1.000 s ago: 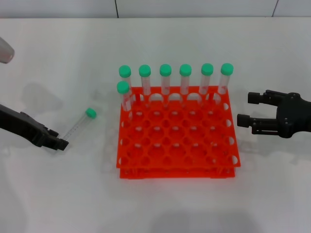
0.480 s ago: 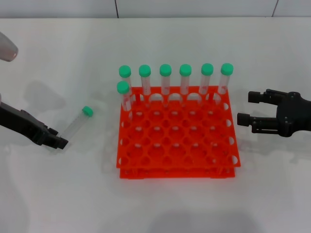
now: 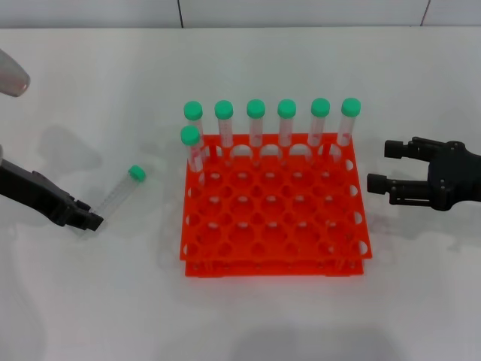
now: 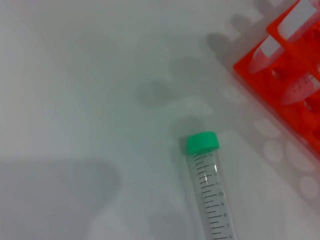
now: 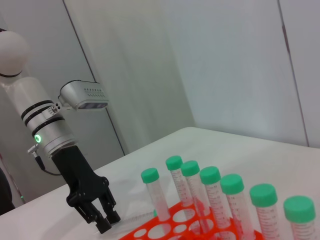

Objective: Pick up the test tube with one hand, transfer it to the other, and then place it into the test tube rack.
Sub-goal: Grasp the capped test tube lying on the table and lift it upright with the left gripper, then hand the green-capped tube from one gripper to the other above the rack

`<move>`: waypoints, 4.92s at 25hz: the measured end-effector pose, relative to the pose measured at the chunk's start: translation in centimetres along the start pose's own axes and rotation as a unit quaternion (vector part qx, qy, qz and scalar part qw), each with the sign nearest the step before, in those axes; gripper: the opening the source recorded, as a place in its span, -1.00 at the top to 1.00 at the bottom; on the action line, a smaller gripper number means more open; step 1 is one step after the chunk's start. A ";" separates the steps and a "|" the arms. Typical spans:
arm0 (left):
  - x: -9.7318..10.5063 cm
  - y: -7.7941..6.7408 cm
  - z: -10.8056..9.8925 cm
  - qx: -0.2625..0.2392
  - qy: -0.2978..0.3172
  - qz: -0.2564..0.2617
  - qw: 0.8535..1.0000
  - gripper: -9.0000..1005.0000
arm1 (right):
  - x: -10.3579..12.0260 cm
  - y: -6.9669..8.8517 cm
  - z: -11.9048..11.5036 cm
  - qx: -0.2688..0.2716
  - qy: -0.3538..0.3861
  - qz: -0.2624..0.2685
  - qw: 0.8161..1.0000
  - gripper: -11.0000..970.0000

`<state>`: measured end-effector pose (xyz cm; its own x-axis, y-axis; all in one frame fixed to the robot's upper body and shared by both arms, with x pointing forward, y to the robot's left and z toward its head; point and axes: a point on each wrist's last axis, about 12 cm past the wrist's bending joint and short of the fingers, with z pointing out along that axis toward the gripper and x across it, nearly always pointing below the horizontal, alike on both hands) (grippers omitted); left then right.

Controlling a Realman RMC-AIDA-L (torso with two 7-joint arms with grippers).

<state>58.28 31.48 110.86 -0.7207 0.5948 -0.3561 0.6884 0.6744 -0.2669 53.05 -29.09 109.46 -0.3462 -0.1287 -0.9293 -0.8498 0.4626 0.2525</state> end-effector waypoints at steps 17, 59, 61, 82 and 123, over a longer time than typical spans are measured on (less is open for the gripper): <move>0.0 0.1 0.1 -0.005 -0.002 -0.001 1.000 0.35 | -0.1 0.0 0.1 0.000 0.000 -0.001 1.000 -0.74; -0.4 1.5 -2.2 -0.039 -0.068 -0.022 0.997 0.62 | -0.3 -0.2 0.0 0.008 -0.006 -0.007 1.000 -0.74; -0.3 1.9 -3.0 -0.047 -0.091 -0.028 0.994 0.62 | -0.4 -0.2 0.0 0.009 -0.011 -0.008 1.000 -0.74; -3.5 0.1 -4.6 0.000 -0.401 0.029 0.916 0.62 | -0.9 -0.5 -0.1 0.018 -0.022 -0.019 0.999 -0.74; -7.6 -7.9 3.8 0.168 -0.410 0.193 0.876 0.62 | -2.0 -0.2 -3.1 0.020 -0.058 -0.045 0.997 -0.74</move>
<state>58.67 19.99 112.29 -0.2240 0.1434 -0.9640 0.9522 0.2430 -0.1851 52.65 -31.65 112.13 -0.2193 -0.0692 -0.9732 -0.8579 0.4888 0.1585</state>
